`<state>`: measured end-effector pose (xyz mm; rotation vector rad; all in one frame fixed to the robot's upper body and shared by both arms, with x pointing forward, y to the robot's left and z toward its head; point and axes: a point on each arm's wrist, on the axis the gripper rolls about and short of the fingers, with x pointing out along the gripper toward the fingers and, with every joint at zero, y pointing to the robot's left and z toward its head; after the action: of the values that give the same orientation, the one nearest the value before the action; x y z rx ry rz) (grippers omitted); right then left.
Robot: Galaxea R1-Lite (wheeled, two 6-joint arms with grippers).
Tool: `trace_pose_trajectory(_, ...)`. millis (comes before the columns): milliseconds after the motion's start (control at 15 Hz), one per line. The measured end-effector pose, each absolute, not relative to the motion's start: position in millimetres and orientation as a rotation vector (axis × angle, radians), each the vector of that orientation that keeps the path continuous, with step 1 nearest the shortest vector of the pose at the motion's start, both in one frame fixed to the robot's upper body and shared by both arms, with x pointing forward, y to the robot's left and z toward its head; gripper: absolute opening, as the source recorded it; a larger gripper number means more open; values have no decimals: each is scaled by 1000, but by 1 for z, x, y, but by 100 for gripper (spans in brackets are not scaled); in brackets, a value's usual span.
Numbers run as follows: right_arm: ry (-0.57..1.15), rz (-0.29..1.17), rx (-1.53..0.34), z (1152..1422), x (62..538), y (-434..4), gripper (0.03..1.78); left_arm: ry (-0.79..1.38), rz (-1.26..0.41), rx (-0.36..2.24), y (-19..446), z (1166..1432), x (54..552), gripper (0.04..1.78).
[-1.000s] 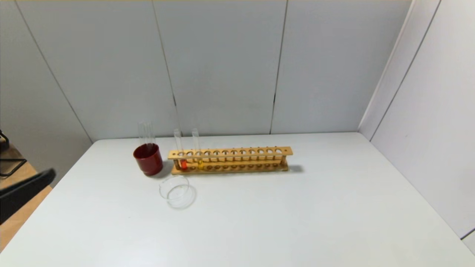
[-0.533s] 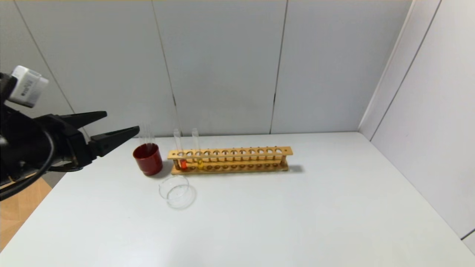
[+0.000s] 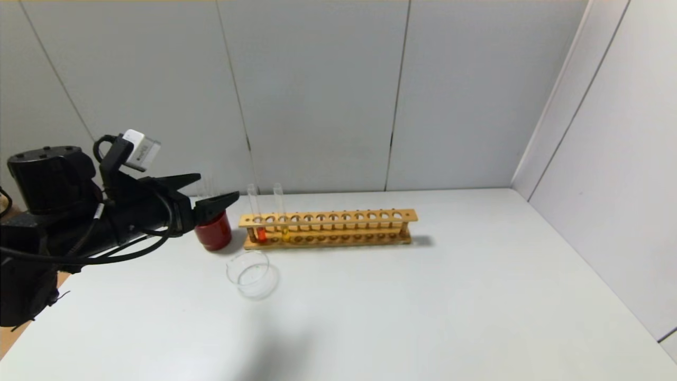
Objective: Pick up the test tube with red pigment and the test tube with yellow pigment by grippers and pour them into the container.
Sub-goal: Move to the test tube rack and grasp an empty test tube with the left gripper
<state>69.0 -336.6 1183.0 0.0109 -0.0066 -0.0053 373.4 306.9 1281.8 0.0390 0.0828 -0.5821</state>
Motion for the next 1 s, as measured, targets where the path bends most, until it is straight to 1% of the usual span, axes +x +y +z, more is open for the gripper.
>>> trace_pose_trajectory(533,-7,-6,10,1183,69,-337,175,108,-584,32,304,1222,422,175)
trace_pose_trajectory(667,-7,-5,11,1183,69,-337,175,124,-584,27,303,1212,433,175)
trace_pose_trajectory(1000,-7,-6,11,1183,69,-337,175,139,-564,26,300,1200,454,175)
